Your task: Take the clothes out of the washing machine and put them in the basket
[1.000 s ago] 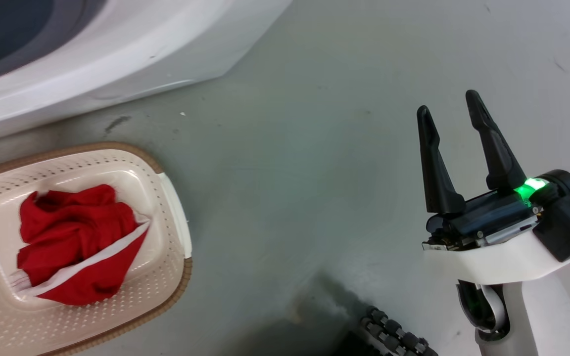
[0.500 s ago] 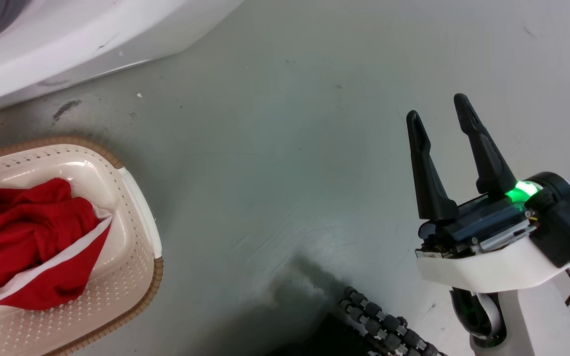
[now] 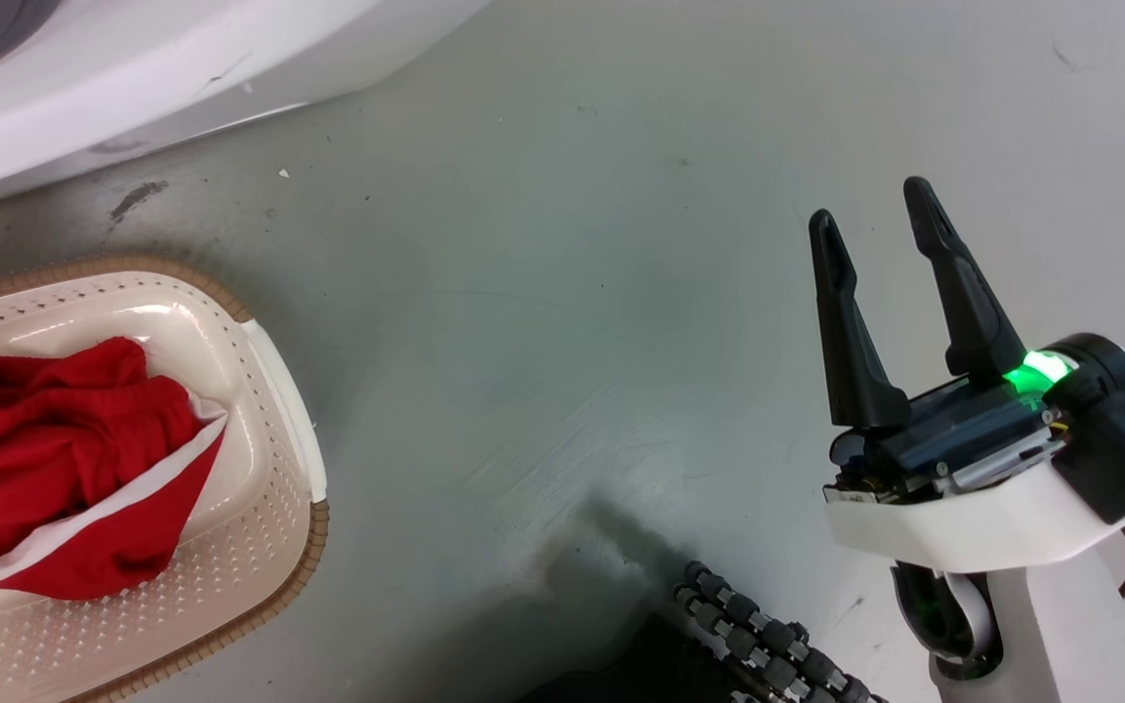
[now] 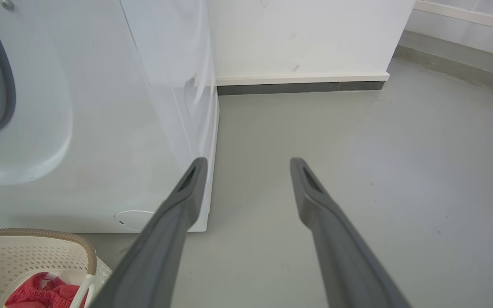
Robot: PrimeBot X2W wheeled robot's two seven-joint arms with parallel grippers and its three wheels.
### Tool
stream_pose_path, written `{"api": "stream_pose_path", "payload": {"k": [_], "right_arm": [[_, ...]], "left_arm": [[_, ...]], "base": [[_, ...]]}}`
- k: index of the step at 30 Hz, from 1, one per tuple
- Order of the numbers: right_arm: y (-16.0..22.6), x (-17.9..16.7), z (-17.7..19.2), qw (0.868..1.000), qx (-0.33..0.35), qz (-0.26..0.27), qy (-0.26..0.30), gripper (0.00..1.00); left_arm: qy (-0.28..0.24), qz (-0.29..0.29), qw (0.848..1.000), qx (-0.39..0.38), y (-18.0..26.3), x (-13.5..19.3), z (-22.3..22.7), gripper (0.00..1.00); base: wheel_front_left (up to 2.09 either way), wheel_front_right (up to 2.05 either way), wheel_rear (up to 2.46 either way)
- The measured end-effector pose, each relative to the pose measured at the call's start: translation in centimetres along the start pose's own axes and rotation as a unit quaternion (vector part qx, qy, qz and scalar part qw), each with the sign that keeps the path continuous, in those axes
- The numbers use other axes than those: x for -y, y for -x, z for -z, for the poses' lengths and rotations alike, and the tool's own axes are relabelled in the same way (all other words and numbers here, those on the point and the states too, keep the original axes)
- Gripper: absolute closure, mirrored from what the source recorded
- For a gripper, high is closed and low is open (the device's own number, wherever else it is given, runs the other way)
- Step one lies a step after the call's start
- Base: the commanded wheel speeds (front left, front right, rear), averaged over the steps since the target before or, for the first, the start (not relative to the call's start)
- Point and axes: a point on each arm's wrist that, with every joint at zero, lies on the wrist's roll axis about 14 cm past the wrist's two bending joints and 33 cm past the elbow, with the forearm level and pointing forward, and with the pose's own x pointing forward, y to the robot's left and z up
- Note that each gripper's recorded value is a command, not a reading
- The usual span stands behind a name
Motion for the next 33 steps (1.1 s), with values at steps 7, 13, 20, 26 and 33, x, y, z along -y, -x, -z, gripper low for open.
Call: {"api": "stream_pose_path", "payload": {"k": [7, 13, 20, 26, 33], "right_arm": [[-0.4, -0.1, -0.8, 1.000, 0.013, -0.005, 0.004, 0.00], [-0.9, -0.1, -2.2, 0.999, 0.037, -0.009, 0.018, 0.00], [-1.0, -0.5, -4.3, 0.997, 0.069, -0.017, 0.030, 0.00], [-0.4, -1.4, -6.3, 0.994, 0.096, -0.029, 0.034, 0.00], [0.9, -2.6, -8.1, 0.991, 0.120, -0.044, 0.035, 0.00]], "left_arm": [[0.000, -0.005, 0.997, 0.083, 1.5, -0.4, -3.5, 1.00], [-0.016, -0.013, 0.990, 0.137, 4.0, -0.7, -5.2, 1.00], [-0.024, -0.013, 0.979, 0.204, 8.0, -0.4, -6.0, 1.00], [-0.040, -0.018, 0.969, 0.242, 12.0, -0.1, -5.1, 1.00], [-0.063, -0.025, 0.956, 0.284, 17.4, 0.5, -3.5, 1.00]], "base": [[0.00, 0.00, 0.00], [0.00, 0.00, 0.00], [0.00, 0.00, 0.00], [0.00, 0.00, 0.00], [0.00, 0.00, 0.00]]}}
